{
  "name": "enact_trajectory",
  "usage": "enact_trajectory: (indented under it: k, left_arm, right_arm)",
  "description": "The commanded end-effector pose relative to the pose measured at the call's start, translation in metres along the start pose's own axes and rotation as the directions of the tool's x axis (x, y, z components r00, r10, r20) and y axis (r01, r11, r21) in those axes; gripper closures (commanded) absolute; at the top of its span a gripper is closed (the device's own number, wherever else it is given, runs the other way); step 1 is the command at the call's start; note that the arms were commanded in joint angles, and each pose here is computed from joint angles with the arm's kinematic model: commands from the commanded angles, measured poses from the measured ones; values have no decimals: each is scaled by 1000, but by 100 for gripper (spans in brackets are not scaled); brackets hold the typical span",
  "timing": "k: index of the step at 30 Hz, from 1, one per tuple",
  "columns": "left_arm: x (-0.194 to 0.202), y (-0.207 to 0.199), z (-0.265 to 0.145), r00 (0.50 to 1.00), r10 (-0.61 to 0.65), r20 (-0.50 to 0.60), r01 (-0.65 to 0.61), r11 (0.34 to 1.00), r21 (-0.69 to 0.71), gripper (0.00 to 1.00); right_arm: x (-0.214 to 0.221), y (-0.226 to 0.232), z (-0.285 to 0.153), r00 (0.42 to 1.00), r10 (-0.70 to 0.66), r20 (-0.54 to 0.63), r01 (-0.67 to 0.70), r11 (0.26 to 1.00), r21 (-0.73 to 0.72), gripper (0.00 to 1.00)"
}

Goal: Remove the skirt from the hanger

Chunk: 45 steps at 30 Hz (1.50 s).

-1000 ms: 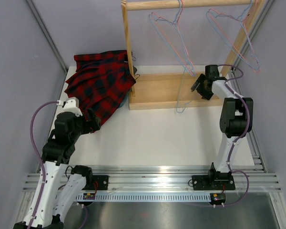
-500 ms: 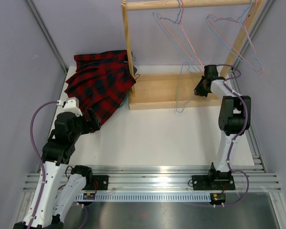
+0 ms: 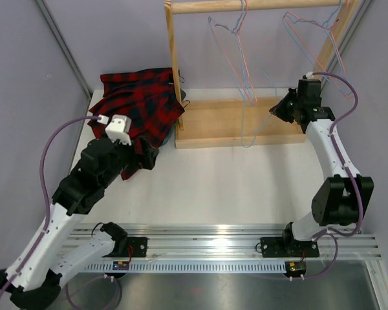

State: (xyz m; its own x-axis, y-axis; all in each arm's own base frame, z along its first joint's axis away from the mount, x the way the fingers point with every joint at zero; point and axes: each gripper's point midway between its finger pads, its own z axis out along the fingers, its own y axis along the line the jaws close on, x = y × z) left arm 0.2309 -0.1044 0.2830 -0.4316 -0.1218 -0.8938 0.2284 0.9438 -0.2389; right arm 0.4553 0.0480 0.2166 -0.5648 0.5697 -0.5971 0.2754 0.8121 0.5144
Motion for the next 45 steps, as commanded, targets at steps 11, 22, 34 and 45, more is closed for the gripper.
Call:
enact_trajectory:
  k: [11, 22, 34, 45]
  left_arm:
    - [-51, -249, -8, 903, 314, 295, -406, 847, 343, 1]
    - [4, -352, 33, 860, 418, 293, -510, 734, 449, 1]
    - [45, -382, 48, 878, 411, 244, -476, 696, 537, 13]
    - [60, -385, 49, 882, 416, 222, -463, 679, 570, 100]
  right_arm:
    - [54, 10, -104, 999, 17, -36, -21, 995, -102, 100]
    - [79, 18, -178, 999, 22, -42, -30, 979, -203, 100]
    - [88, 32, -226, 999, 13, -49, -27, 958, -286, 100]
    - [88, 55, -268, 998, 1, -63, -26, 922, -386, 100]
